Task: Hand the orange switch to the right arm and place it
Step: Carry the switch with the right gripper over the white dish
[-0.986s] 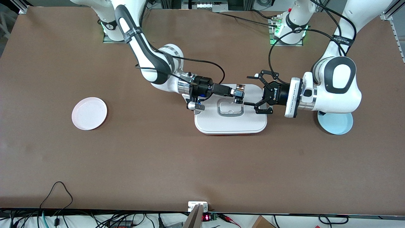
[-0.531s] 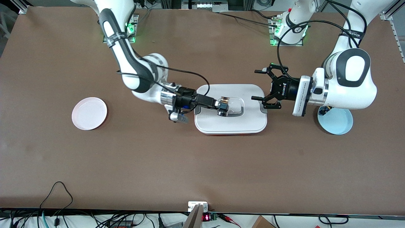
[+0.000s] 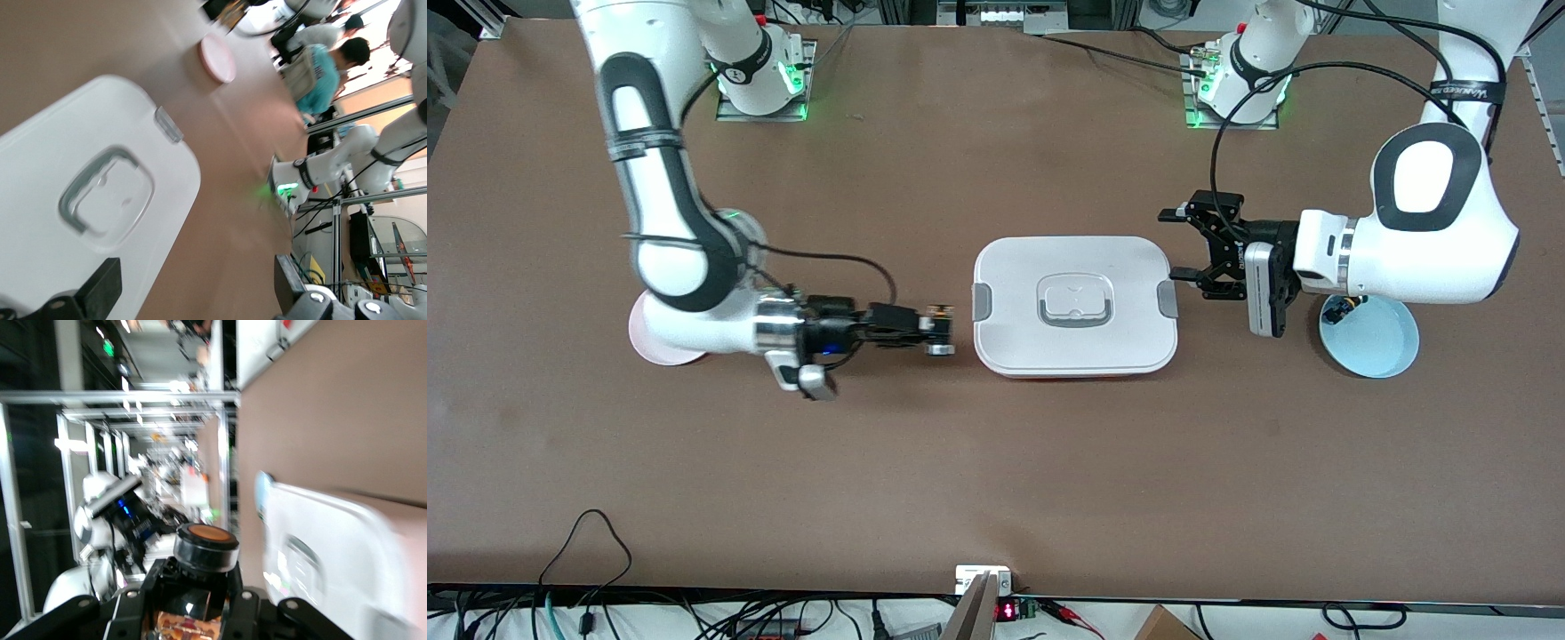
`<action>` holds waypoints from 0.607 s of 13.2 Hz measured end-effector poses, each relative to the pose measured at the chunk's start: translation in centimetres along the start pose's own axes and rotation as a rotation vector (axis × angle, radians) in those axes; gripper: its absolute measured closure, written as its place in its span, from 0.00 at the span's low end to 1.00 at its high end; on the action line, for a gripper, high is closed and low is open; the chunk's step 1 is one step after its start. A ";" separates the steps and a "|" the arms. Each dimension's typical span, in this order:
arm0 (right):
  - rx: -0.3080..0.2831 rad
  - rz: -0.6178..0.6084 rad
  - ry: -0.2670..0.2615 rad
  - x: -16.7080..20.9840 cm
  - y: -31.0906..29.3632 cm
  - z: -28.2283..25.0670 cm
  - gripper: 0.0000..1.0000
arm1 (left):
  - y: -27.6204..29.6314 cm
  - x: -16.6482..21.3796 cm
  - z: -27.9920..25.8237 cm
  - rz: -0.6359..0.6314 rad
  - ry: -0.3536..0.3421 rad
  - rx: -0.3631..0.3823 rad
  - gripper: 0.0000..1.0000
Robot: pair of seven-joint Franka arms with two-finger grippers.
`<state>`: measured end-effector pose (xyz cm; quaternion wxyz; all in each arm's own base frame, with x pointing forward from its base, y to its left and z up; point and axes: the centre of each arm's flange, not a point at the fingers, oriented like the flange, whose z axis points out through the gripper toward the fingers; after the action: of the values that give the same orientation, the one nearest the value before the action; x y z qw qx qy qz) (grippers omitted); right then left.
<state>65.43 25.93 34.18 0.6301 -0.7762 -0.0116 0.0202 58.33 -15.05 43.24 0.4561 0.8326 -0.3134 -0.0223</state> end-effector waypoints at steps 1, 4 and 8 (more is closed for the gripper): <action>-0.086 -0.018 -0.037 0.1 0.0 -2.5 0.59 | 0.2 -0.1 -0.5 -0.060 -0.053 0.046 0.00; -0.450 -0.089 -0.154 -1.2 -1.9 -8.6 0.59 | 1.4 -0.1 -2.6 -0.233 -0.189 0.207 0.00; -0.913 -0.131 -0.269 -5.2 -2.2 -17.2 0.59 | 1.9 -1.2 -5.7 -0.349 -0.331 0.391 0.00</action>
<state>61.05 9.37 39.95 0.2175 -0.9617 -0.1496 0.0733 58.24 -10.91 47.73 0.2193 0.9310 -0.2339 -0.1747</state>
